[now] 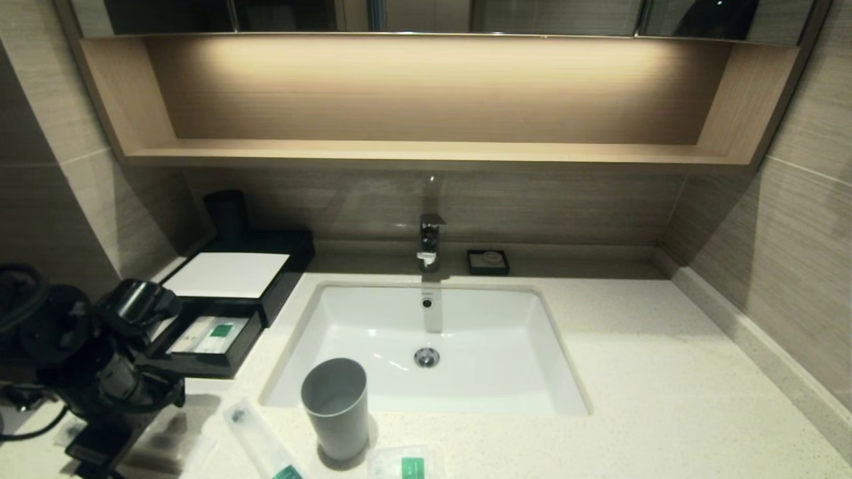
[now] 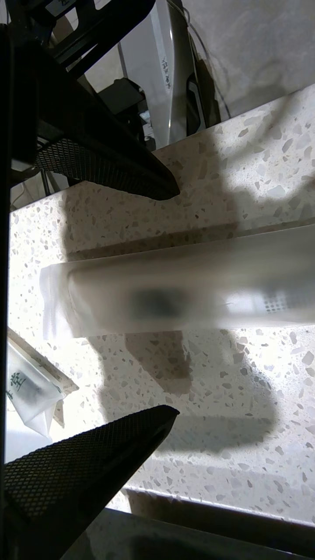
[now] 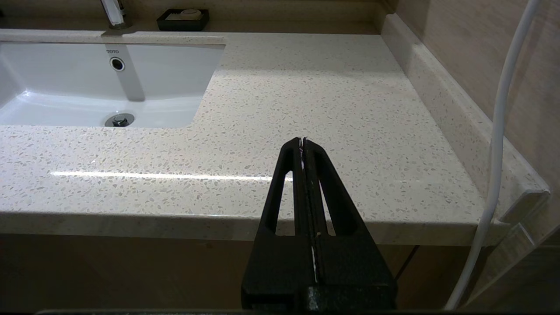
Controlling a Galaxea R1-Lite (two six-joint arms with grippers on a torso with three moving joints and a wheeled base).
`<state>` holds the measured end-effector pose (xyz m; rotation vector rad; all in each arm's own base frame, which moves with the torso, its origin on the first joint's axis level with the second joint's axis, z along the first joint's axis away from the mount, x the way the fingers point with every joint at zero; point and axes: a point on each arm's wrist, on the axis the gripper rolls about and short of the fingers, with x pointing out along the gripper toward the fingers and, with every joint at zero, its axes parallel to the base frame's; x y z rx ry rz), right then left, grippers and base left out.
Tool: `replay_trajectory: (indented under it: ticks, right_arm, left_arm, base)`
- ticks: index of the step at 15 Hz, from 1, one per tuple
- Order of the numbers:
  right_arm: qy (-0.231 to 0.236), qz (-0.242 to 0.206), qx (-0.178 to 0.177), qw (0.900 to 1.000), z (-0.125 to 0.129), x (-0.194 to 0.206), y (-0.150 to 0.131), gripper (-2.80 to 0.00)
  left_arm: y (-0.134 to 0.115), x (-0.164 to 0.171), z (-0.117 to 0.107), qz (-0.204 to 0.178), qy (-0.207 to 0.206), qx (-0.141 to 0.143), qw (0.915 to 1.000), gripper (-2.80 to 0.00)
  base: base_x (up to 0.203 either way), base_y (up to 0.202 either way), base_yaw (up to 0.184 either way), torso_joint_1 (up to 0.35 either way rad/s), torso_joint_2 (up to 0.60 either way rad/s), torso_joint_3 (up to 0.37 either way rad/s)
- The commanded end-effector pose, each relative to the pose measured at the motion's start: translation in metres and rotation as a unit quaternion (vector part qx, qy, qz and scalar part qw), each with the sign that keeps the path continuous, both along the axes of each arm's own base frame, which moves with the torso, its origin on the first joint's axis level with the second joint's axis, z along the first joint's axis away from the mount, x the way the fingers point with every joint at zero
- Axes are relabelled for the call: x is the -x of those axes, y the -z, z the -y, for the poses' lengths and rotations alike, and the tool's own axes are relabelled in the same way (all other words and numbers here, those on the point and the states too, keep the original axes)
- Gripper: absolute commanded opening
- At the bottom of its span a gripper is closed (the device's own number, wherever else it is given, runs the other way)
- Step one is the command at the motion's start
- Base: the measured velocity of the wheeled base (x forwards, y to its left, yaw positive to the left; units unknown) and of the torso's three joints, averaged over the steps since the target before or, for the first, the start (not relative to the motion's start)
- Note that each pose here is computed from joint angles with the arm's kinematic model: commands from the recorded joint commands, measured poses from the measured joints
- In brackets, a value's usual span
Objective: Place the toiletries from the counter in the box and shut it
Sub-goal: Pick up the bathroom toiletry
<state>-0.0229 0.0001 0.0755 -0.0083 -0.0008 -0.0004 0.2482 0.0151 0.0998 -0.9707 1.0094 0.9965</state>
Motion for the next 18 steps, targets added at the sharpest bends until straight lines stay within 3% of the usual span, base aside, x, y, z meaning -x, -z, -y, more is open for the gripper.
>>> replay_trajectory:
  ticks: [1, 6, 7, 8, 18]
  right_arm:
    - [0.0, -0.001, 0.0, 1.0, 0.0, -0.0002, 0.0004, -2.8]
    - [0.0, -0.001, 0.0, 1.0, 0.0, -0.0002, 0.0004, -2.8]
    - [0.0, -0.001, 0.0, 1.0, 0.0, -0.0002, 0.0004, -2.8]
    - [0.0, -0.001, 0.0, 1.0, 0.0, -0.0001, 0.0004, -2.8]
    - [0.0, -0.001, 0.0, 1.0, 0.0, -0.0002, 0.0004, -2.8]
  left_arm:
    - [0.0018, -0.0006, -0.0001, -0.004, -0.004, 0.001, 1.0, 0.0]
    - [0.0017, -0.0004, -0.0001, -0.003, -0.004, 0.001, 1.0, 0.0]
    - [0.0007, 0.0009, 0.0001, -0.001, -0.004, 0.002, 1.0, -0.91]
    - [0.0002, 0.0012, 0.0001, 0.001, -0.004, 0.003, 1.0, -2.8]
    - [-0.0004, 0.0021, 0.0001, 0.003, -0.004, 0.003, 1.0, -2.8]
  base:
    - [0.0, 0.0, 0.0, 0.0, 0.0, 0.0]
    - [0.0, 0.0, 0.0, 0.0, 0.0, 0.0]
    - [0.0, 0.0, 0.0, 0.0, 0.0, 0.0]
    - [0.0, 0.0, 0.0, 0.0, 0.0, 0.0]
    - [0.0, 0.0, 0.0, 0.0, 0.0, 0.0]
